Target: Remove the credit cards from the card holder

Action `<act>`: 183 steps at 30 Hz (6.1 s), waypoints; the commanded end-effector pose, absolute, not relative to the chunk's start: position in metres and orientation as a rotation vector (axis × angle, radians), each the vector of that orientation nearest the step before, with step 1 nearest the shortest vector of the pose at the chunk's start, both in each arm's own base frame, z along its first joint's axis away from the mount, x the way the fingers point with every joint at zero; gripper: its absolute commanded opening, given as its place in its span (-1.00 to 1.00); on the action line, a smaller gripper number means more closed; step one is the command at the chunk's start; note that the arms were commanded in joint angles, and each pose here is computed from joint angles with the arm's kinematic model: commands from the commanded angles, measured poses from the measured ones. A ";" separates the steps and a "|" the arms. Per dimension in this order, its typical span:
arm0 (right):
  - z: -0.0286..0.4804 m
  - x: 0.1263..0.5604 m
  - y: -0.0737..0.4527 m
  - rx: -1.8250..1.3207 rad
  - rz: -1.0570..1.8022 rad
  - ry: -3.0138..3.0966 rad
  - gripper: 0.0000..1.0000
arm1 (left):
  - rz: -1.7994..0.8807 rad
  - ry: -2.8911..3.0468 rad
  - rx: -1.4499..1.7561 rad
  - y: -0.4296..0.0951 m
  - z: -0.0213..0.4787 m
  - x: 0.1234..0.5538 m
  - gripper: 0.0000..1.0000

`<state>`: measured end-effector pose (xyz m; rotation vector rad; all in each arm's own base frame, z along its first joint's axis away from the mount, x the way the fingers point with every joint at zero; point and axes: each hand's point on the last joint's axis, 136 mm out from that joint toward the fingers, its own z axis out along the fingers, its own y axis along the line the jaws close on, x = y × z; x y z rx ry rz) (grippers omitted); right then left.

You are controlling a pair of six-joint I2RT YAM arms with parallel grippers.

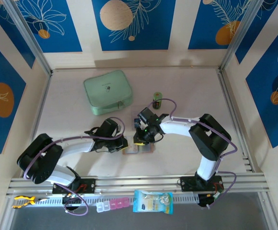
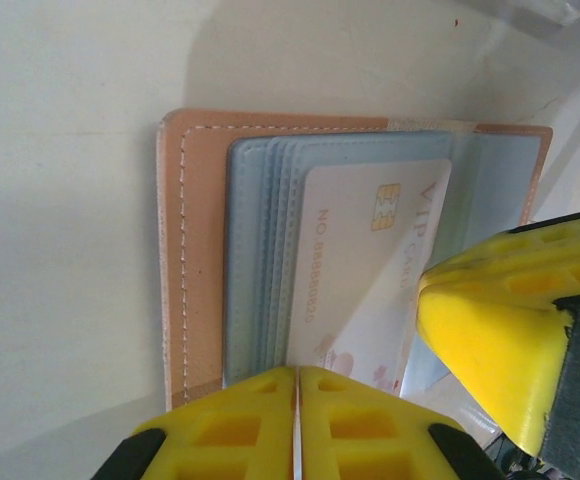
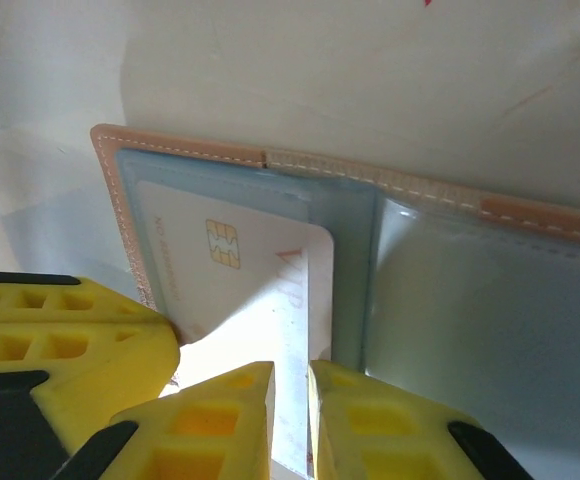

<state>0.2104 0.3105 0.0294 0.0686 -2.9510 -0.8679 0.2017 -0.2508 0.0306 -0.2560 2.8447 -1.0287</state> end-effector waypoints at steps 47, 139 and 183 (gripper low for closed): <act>0.049 0.210 0.304 0.122 -0.978 -2.991 -0.58 | -1.009 2.852 -0.172 -0.263 0.045 0.211 -0.91; 0.024 0.210 0.286 0.034 -0.951 -2.924 -0.52 | -0.886 2.941 -0.084 -0.270 0.032 0.204 -0.89; 0.041 0.216 0.266 0.020 -0.957 -2.951 -0.81 | -0.812 2.997 -0.085 -0.264 0.017 0.200 -0.92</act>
